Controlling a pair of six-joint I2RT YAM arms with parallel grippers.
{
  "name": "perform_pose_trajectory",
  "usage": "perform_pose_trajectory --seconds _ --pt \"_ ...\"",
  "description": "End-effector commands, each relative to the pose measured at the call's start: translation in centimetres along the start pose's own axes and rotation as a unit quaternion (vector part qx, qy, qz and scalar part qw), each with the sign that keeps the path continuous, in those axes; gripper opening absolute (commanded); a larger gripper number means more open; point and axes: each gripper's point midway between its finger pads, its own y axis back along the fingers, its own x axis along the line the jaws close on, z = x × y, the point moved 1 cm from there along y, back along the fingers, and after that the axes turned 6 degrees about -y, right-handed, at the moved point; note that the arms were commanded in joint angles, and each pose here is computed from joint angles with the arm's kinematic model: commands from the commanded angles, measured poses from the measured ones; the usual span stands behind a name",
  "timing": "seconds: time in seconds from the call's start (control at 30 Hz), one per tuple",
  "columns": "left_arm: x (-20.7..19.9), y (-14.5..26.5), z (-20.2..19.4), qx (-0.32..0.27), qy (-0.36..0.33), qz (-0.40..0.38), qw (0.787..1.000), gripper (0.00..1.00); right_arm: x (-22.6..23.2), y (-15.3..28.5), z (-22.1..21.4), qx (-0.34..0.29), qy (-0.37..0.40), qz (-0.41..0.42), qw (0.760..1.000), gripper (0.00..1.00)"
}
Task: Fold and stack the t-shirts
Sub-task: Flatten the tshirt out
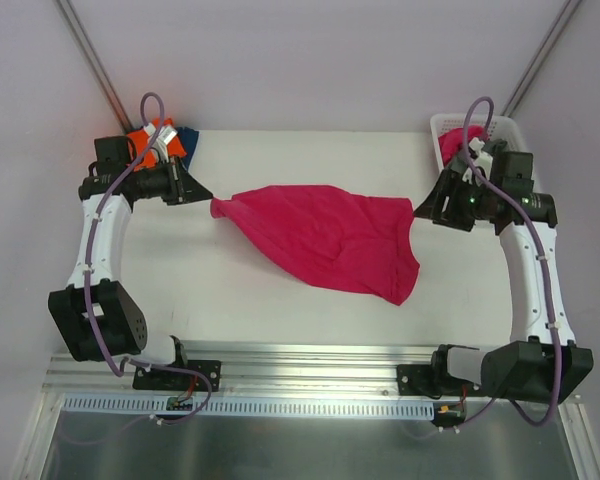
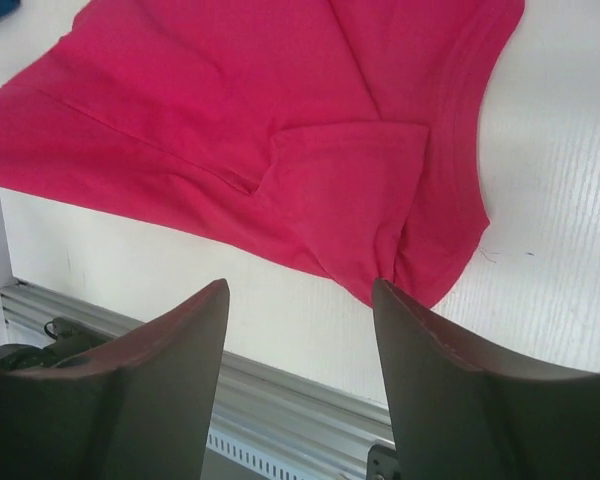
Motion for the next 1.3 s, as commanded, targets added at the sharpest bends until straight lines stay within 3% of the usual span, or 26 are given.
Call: perform_pose_trajectory --seconds 0.0,0.2,0.37,0.53,0.57,0.8,1.07,1.27 --pt "-1.0 0.3 0.4 -0.007 -0.022 -0.014 1.000 0.00 2.5 1.0 4.1 -0.050 0.026 0.033 0.998 0.63" --pt "-0.8 0.0 -3.1 0.016 0.014 -0.015 1.000 0.00 2.7 -0.5 6.7 -0.049 0.025 0.035 0.998 0.62" --pt "-0.3 -0.4 -7.4 0.043 0.054 -0.016 0.997 0.00 1.6 -3.8 6.0 0.003 0.006 0.023 1.000 0.60" --pt "1.2 -0.7 -8.8 0.061 0.072 0.017 0.995 0.73 -0.3 -7.6 1.7 0.091 -0.016 -0.004 0.996 0.58" --pt "1.7 -0.7 -8.7 0.063 0.072 0.029 0.995 0.78 -0.2 -8.7 0.2 0.118 -0.016 -0.006 0.993 0.57" --pt "4.1 -1.5 -6.9 0.077 0.075 0.039 0.993 0.79 -0.7 -12.3 -2.6 0.191 -0.024 -0.022 0.981 0.55" --pt "6.9 -3.0 -7.9 0.106 0.118 0.044 0.986 0.74 -2.0 -14.0 -2.4 0.206 -0.033 -0.037 0.977 0.51" --pt "8.2 -3.8 -6.8 0.108 0.132 0.037 0.985 0.69 -2.8 -14.7 -3.1 0.221 -0.038 -0.048 0.973 0.43"
